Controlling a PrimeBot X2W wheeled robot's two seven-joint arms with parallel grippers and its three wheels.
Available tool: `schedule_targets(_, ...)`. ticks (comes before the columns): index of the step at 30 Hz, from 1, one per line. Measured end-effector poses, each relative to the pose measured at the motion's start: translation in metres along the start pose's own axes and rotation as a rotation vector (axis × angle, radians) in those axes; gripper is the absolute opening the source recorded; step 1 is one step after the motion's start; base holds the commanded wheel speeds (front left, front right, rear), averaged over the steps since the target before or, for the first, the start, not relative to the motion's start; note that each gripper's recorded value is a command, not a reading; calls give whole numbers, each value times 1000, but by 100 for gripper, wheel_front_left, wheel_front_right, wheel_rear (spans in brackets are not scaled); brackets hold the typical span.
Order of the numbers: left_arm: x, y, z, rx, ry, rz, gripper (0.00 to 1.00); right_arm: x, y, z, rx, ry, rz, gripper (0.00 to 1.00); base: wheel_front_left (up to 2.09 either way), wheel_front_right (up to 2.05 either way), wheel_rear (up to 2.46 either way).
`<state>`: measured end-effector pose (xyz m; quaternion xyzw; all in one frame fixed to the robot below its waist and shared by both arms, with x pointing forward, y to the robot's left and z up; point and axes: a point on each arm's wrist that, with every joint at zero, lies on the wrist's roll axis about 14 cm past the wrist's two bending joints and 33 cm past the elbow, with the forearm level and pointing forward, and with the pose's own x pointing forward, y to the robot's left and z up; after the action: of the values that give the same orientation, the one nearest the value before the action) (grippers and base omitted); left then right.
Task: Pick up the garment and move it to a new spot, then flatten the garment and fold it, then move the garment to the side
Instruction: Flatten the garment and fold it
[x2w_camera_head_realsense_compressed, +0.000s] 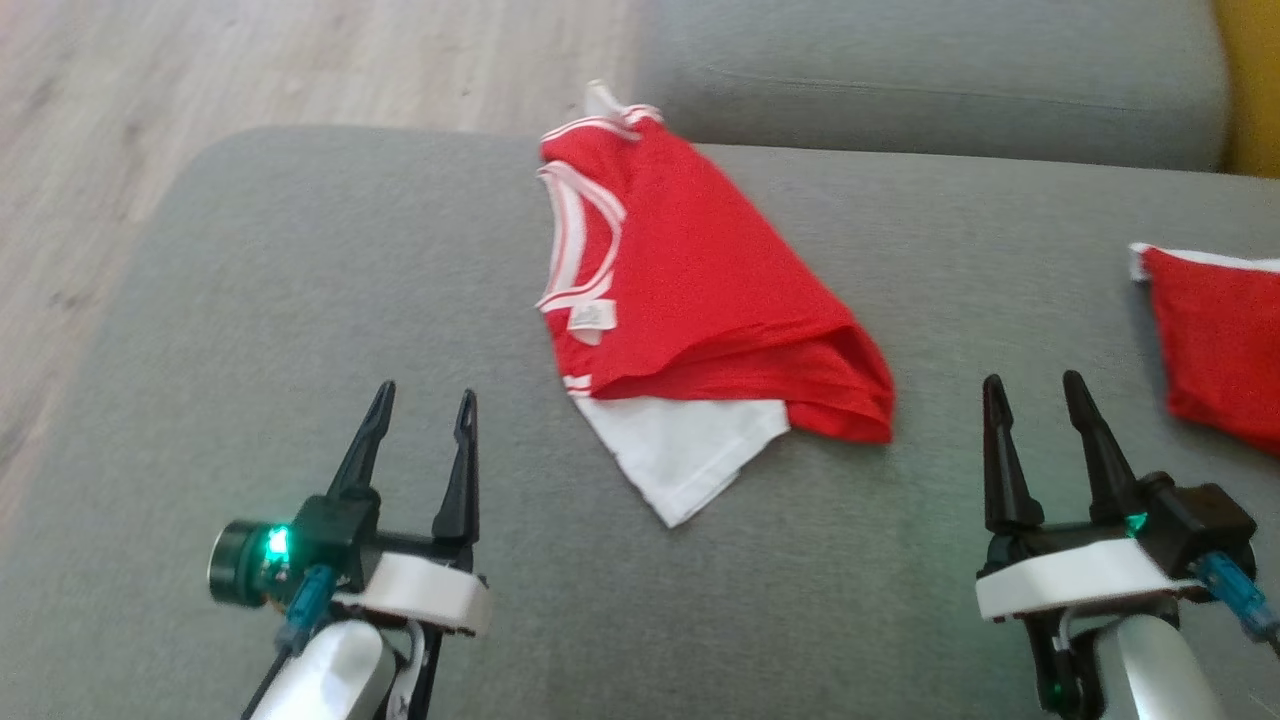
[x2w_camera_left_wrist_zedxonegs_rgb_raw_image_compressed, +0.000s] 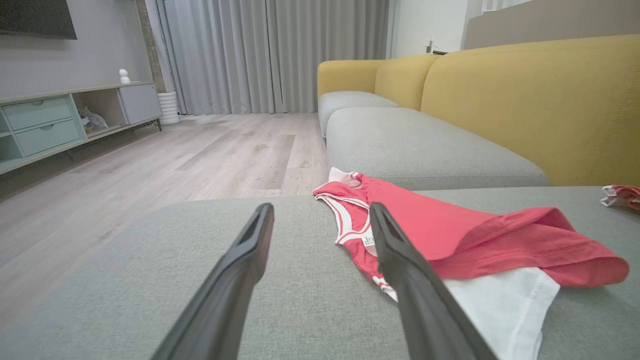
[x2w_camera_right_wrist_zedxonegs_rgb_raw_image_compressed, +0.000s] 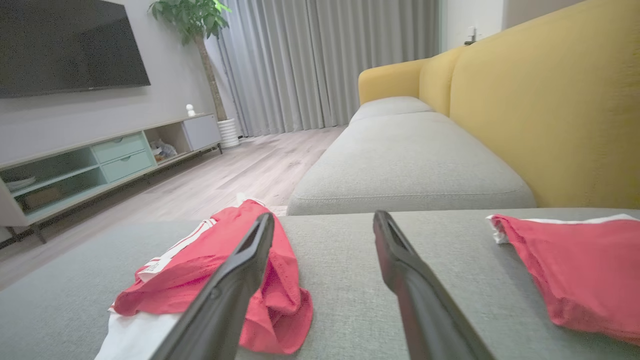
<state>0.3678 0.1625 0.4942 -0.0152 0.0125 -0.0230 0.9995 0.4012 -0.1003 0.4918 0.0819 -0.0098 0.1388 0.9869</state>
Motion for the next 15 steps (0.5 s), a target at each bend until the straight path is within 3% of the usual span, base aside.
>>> schedule_targets(5, 1, 12, 14, 22, -41, 33, 100, 20, 32, -9, -31, 25, 107, 100, 0, 0, 0)
schedule_targets(11, 2, 20, 7, 0, -18, 76, 100, 46, 123, -34, -150, 137, 427, 100, 0, 0, 0)
schedule_targets(15, 1, 20, -1, -23, 7, 92, 100, 48, 146, -60, -222, 225, 544, 100, 0, 0, 0)
